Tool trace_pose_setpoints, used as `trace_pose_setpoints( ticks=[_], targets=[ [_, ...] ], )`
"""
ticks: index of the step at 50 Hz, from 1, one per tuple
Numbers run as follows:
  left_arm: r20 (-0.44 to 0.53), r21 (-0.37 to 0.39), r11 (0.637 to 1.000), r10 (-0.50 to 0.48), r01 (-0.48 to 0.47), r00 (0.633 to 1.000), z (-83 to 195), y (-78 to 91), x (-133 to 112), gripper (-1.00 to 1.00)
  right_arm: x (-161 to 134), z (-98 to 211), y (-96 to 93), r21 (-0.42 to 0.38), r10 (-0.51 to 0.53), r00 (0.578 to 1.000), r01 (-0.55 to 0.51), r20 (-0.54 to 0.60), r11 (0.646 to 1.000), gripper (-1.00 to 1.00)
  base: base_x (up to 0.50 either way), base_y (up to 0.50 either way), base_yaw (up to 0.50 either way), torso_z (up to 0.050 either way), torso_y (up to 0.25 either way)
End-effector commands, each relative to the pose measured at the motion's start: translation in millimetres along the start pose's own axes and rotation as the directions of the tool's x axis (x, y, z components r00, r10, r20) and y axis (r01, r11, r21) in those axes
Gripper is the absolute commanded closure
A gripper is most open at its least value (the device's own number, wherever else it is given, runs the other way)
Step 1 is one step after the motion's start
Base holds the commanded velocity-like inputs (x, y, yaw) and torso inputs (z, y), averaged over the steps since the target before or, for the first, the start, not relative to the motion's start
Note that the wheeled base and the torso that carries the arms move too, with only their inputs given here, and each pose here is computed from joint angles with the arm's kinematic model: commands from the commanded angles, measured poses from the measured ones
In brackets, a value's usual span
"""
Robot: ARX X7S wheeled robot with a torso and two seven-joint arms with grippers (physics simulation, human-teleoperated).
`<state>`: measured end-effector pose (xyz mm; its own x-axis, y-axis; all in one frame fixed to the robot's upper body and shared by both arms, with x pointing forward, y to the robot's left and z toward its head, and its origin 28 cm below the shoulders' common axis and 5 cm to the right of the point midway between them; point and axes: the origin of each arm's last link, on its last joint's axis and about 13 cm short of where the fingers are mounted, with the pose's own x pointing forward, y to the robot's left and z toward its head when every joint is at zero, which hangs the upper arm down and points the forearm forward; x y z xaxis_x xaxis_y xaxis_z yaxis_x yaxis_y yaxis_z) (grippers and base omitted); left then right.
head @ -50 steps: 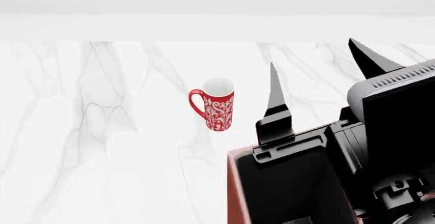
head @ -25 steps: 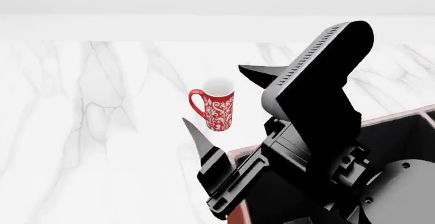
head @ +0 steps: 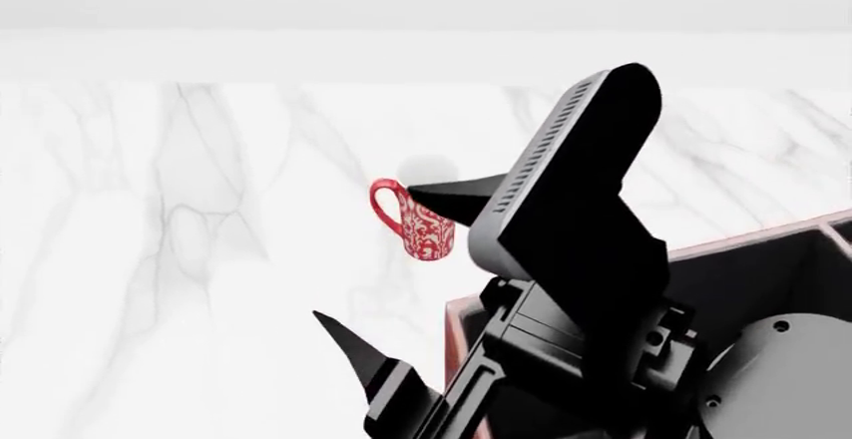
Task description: Pick up the book and place it in the left compartment of the caddy.
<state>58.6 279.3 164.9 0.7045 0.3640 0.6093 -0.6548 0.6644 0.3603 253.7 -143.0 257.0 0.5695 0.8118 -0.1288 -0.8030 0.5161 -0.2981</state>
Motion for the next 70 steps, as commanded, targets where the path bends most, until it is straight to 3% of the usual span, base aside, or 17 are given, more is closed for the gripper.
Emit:
trace_pose_setpoints(
  ticks=[1,38,70],
  targets=[
    [0.030,-0.049,0.999,-0.018,0.019,0.999,3.8,4.2,-1.9,-1.00,1.8,-3.1,-14.2,0.013,-0.036,0.999,0.035,0.020,0.999,-1.00,0.00,0.00,0.00,0.050,0.033],
    [0.029,-0.018,0.999,-0.030,0.031,0.999,1.9,-2.8,2.9,-1.00,1.8,-7.7,-11.5,0.011,-0.022,1.000,0.021,0.014,1.000,-1.00,0.00,0.00,0.00,0.050,0.030],
    [0.028,0.024,1.000,-0.004,0.004,1.000,0.2,-4.9,7.0,-1.00,33.4,-8.3,13.6,-0.015,0.129,0.991,-0.129,0.029,0.992,-1.00,0.00,0.00,0.00,0.001,0.000]
  ],
)
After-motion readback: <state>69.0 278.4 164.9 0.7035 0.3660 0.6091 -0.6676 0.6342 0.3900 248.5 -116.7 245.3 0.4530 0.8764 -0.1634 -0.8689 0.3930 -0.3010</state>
